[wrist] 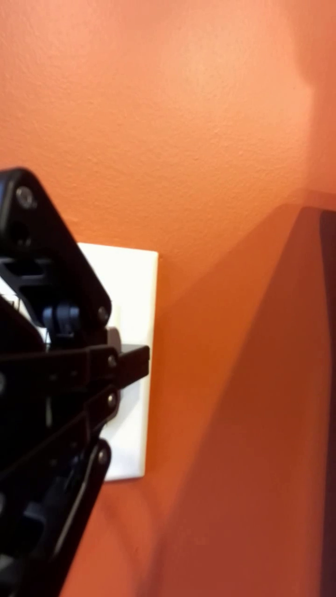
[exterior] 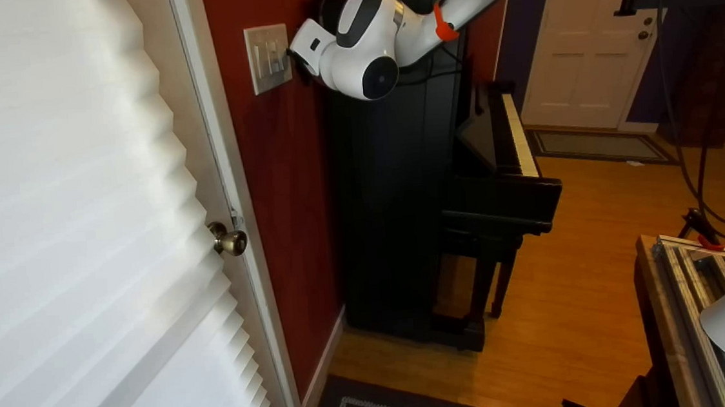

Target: Turn the right light switch off

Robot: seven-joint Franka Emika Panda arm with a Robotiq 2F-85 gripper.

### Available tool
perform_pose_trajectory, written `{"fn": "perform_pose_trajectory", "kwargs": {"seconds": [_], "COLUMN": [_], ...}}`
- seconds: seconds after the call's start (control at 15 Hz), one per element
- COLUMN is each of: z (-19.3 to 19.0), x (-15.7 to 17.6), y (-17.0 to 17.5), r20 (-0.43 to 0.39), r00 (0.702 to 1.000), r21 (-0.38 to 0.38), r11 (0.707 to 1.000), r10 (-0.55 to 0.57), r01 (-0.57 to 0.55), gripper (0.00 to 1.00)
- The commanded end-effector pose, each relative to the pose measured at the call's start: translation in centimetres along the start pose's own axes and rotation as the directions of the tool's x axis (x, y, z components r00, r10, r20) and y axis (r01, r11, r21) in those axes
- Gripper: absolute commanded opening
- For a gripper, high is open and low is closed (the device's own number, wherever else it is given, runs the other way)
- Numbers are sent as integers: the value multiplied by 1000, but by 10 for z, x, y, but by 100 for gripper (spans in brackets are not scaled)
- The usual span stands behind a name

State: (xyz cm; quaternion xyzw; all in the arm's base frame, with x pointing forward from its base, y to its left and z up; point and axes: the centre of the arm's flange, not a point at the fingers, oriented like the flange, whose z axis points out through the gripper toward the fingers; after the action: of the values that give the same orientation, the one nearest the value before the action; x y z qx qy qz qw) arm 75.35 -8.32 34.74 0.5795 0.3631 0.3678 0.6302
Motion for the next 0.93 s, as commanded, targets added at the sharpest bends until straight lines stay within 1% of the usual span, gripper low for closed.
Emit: {"fn": "perform_pose_trajectory", "kwargs": {"seconds": [0.0,0.4,0.87], "z": [4,0,2], "x": [-4,-6,-4], "y": [13,25,33], "r20": [-16,-44,-39], "r00": [1000,999,999], "r21": [25,72,47], "r11": [1000,997,999], "r10": [4,10,-18], "r01": [-4,-7,20], "gripper": [0,0,0]}}
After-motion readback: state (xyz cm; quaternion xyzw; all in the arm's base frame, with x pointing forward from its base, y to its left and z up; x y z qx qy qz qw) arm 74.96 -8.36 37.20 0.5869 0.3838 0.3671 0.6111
